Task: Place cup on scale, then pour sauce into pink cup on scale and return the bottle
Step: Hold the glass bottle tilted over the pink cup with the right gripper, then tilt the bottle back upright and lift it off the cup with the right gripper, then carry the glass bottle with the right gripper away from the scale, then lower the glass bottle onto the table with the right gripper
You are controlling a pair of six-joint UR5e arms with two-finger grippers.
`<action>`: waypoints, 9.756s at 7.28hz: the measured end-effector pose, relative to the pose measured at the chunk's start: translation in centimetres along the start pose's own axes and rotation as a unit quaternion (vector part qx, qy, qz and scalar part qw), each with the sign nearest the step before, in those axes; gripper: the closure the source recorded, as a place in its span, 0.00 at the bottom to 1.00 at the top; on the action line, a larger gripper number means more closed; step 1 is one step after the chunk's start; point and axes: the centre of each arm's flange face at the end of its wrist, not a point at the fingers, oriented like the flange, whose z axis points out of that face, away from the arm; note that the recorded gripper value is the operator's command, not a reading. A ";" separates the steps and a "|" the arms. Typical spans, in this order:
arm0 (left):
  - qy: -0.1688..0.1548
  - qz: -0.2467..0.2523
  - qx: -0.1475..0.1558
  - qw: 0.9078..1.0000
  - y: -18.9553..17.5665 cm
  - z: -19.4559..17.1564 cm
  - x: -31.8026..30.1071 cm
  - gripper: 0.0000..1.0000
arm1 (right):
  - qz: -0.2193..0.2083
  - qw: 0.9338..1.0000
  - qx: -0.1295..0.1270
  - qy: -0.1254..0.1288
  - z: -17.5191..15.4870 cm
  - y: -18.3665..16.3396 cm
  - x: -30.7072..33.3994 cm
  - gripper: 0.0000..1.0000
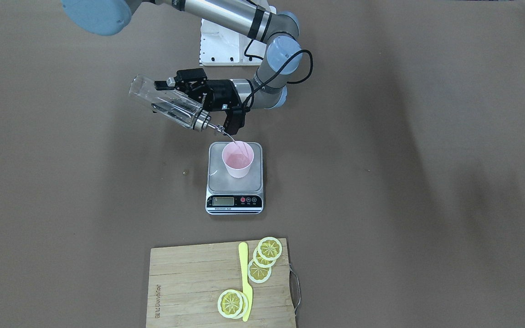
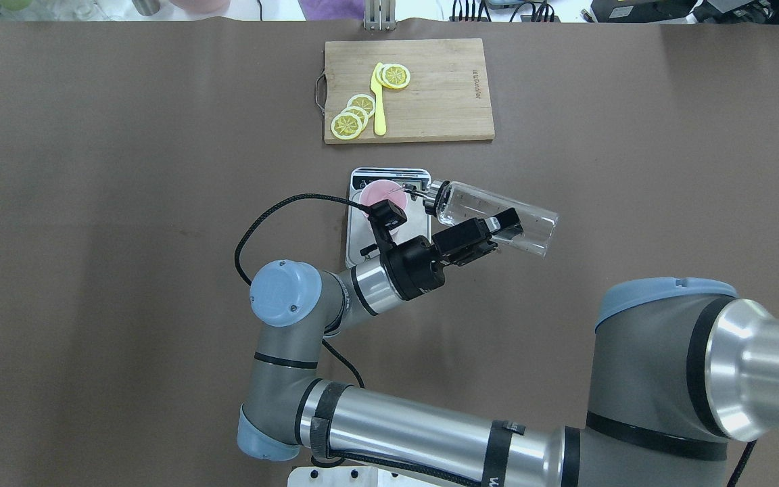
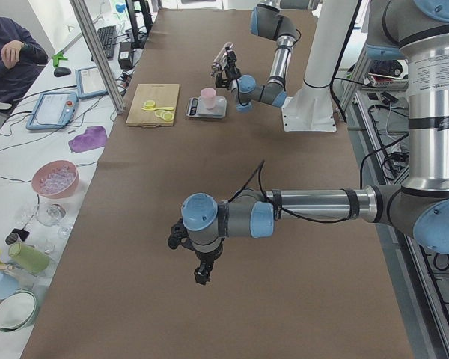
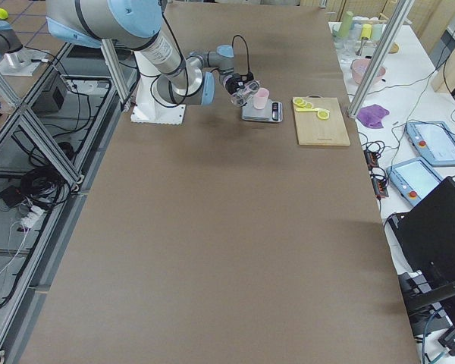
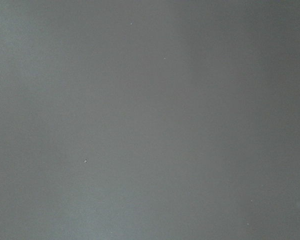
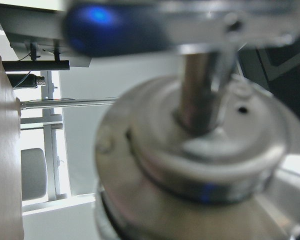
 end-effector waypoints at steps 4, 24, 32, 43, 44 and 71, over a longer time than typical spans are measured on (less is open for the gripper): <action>0.000 0.001 0.001 1.000 0.0 -0.1 0.1 0.02 | 0.033 0.999 -0.002 -0.017 -0.5 -0.5 1.0 1.00; -0.006 0.013 0.016 1.000 0.4 -0.4 0.3 0.02 | 0.260 0.857 0.106 -0.432 19.7 3.2 13.2 1.00; -0.008 0.018 0.021 1.000 0.6 -0.3 0.3 0.02 | 0.343 0.704 0.162 -0.600 33.1 4.8 5.6 1.00; -0.011 0.023 0.027 0.999 1.5 0.1 0.1 0.02 | 0.327 0.595 0.099 -0.727 47.8 6.9 -11.8 1.00; -0.012 0.025 0.029 0.999 1.9 0.3 0.1 0.02 | 0.328 0.590 0.088 -0.733 47.8 7.0 -12.1 1.00; -0.012 0.025 0.031 0.999 1.9 0.4 0.2 0.02 | 0.340 0.611 0.066 -0.712 50.0 9.2 -18.0 0.00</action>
